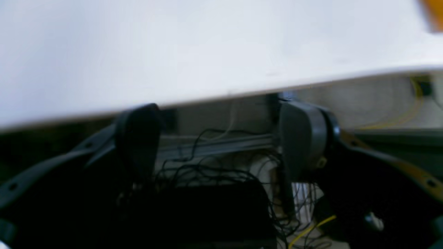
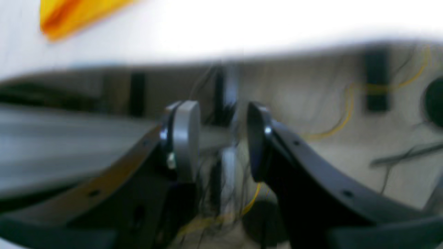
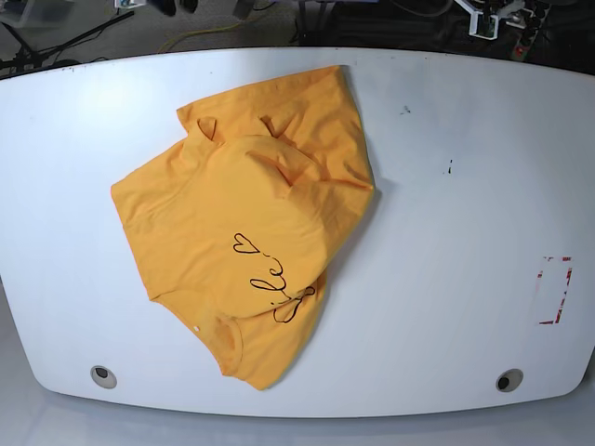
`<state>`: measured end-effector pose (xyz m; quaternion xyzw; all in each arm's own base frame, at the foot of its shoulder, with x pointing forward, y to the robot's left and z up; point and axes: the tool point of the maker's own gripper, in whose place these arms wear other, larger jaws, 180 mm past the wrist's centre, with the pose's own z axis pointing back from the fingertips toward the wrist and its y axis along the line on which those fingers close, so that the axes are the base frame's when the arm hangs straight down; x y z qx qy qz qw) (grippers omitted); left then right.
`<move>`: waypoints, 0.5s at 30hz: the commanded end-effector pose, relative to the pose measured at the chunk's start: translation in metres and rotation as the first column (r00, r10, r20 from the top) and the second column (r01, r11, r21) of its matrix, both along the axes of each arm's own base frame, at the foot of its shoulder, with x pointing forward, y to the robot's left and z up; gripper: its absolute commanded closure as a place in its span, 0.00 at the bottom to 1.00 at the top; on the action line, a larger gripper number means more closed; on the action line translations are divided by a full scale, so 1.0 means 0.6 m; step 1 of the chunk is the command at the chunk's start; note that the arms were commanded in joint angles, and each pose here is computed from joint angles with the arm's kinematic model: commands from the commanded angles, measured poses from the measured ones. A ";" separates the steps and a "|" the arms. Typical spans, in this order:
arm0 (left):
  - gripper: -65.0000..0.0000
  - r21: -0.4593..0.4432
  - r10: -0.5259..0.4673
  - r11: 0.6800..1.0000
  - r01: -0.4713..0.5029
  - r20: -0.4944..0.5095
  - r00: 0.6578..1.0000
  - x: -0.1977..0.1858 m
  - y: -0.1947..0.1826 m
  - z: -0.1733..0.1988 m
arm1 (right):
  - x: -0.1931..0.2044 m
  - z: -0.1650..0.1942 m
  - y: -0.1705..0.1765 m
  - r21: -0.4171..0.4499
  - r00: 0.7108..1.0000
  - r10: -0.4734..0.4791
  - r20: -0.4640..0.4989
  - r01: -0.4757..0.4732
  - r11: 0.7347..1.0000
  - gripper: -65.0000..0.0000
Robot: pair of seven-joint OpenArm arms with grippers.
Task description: Fold the T-shirt properly
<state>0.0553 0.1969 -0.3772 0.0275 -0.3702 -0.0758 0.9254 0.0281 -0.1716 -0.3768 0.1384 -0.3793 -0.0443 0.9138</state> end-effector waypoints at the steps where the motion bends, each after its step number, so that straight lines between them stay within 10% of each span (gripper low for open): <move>1: 0.24 -0.022 0.030 0.999 -0.028 0.070 0.997 0.041 0.013 0.017 | 0.023 0.024 0.005 0.012 0.998 0.003 0.066 -0.004 1.000 0.68; 15: 0.24 -0.158 -0.094 0.981 0.111 0.112 0.989 0.159 -0.022 0.029 | 0.140 0.031 0.008 -0.019 0.982 0.051 0.180 -0.048 0.999 0.67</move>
